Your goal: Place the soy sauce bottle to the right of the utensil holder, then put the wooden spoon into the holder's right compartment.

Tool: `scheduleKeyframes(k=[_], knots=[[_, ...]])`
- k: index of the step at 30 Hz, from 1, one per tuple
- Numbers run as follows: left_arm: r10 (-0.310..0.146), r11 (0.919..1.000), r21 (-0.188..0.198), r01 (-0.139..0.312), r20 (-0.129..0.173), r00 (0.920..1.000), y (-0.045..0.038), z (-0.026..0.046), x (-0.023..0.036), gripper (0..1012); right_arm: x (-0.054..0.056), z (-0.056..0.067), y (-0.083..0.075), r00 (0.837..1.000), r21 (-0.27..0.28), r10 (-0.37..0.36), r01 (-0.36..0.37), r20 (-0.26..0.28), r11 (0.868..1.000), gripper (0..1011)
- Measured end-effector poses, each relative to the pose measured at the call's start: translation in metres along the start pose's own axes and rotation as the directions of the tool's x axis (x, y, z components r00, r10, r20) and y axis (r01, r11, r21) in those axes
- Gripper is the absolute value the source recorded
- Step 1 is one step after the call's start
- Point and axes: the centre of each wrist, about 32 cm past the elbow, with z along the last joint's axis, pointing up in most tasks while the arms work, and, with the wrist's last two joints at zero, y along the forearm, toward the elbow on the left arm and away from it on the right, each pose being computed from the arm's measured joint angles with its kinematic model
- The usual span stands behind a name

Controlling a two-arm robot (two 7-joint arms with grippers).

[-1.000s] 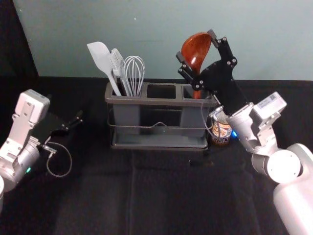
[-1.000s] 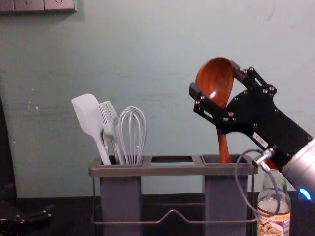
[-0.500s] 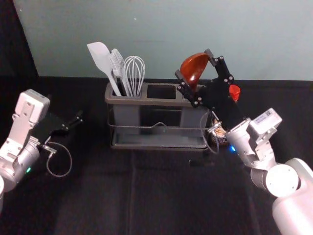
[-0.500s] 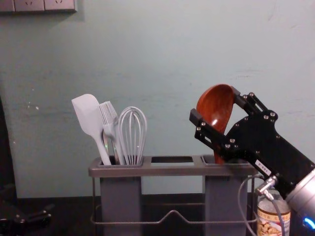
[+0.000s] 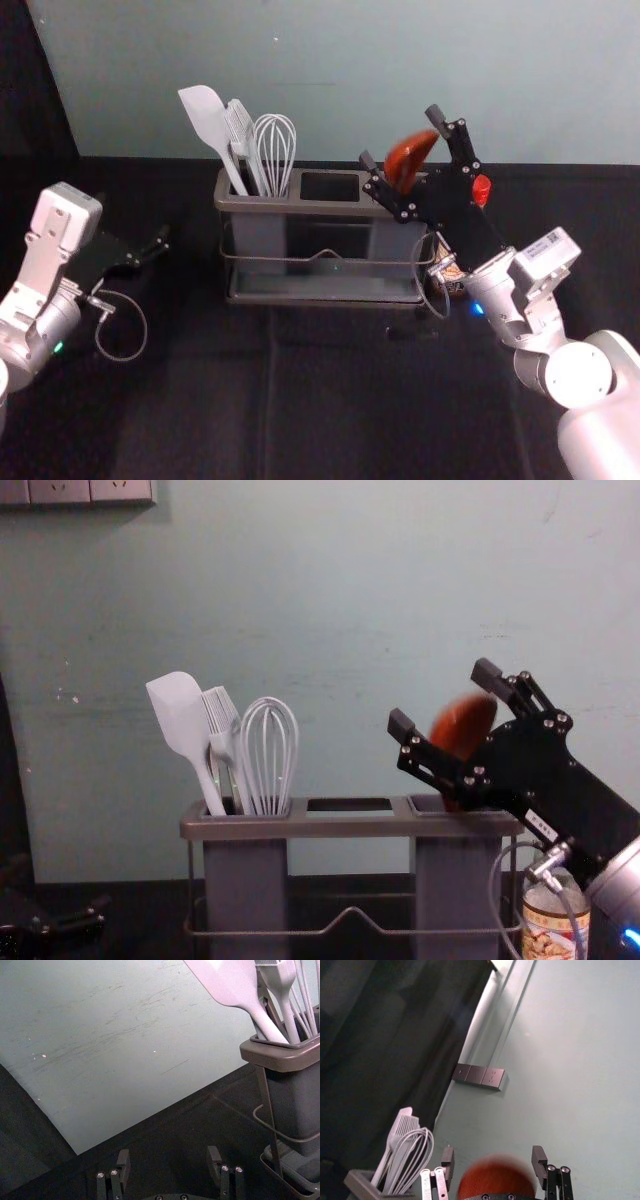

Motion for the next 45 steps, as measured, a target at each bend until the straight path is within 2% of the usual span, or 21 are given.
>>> scheduleKeyframes(k=[5,9,14,17,19,22,25,28,33,38,41,42,44,45], knots=[[0.000,1.0000,0.000,0.000,0.000,1.0000,0.0000,0.0000,0.0000,1005,0.003,0.005,0.006,1.000,0.021,-0.016,0.016,0.004,1.000,1003],[0.000,1.0000,0.000,0.000,0.000,1.0000,0.0000,0.0000,0.0000,1005,0.005,0.016,0.011,0.999,0.037,-0.029,0.029,0.013,0.999,1002],[0.000,1.0000,0.000,0.000,0.000,1.0000,0.0000,0.0000,0.0000,1005,0.007,0.041,0.005,0.998,0.040,-0.051,0.049,0.034,0.998,1002],[0.000,1.0000,0.000,0.000,0.000,1.0000,0.0000,0.0000,0.0000,1005,0.007,0.056,-0.004,0.997,0.027,-0.063,0.062,0.041,0.998,1002],[0.000,1.0000,0.000,0.000,0.000,1.0000,0.0000,0.0000,0.0000,1005,0.006,0.065,-0.010,0.997,0.009,-0.070,0.070,0.043,0.998,1002],[0.000,1.0000,0.000,0.000,0.000,1.0000,0.0000,0.0000,0.0000,1005,0.002,0.087,-0.029,0.995,-0.061,-0.086,0.088,0.040,0.994,1003],[0.000,1.0000,0.000,0.000,0.000,1.0000,0.0000,0.0000,0.0000,1005,-0.002,0.101,-0.042,0.996,-0.114,-0.089,0.092,0.032,0.989,1002],[0.000,1.0000,0.000,0.000,0.000,1.0000,0.0000,0.0000,0.0000,1005,-0.009,0.119,-0.062,0.996,-0.192,-0.092,0.091,0.002,0.977,1002],[0.000,1.0000,0.000,0.000,0.000,1.0000,0.0000,0.0000,0.0000,1005,-0.018,0.137,-0.088,0.994,-0.263,-0.110,0.100,-0.021,0.960,1002],[0.000,1.0000,0.000,0.000,0.000,1.0000,0.0000,0.0000,0.0000,1005,-0.019,0.147,-0.112,0.988,-0.315,-0.152,0.141,-0.012,0.939,1002],[0.000,1.0000,0.000,0.000,0.000,1.0000,0.0000,0.0000,0.0000,1005,-0.013,0.149,-0.126,0.983,-0.355,-0.183,0.176,0.014,0.918,1003],[0.000,1.0000,0.000,0.000,0.000,1.0000,0.0000,0.0000,0.0000,1005,-0.009,0.150,-0.131,0.980,-0.381,-0.196,0.192,0.029,0.904,1002],[0.000,1.0000,0.000,0.000,0.000,1.0000,0.0000,0.0000,0.0000,1005,-0.004,0.150,-0.135,0.977,-0.407,-0.206,0.207,0.047,0.890,1002],[0.000,1.0000,0.000,0.000,0.000,1.0000,0.0000,0.0000,0.0000,1005,0.001,0.149,-0.139,0.975,-0.437,-0.211,0.220,0.069,0.872,1002]])
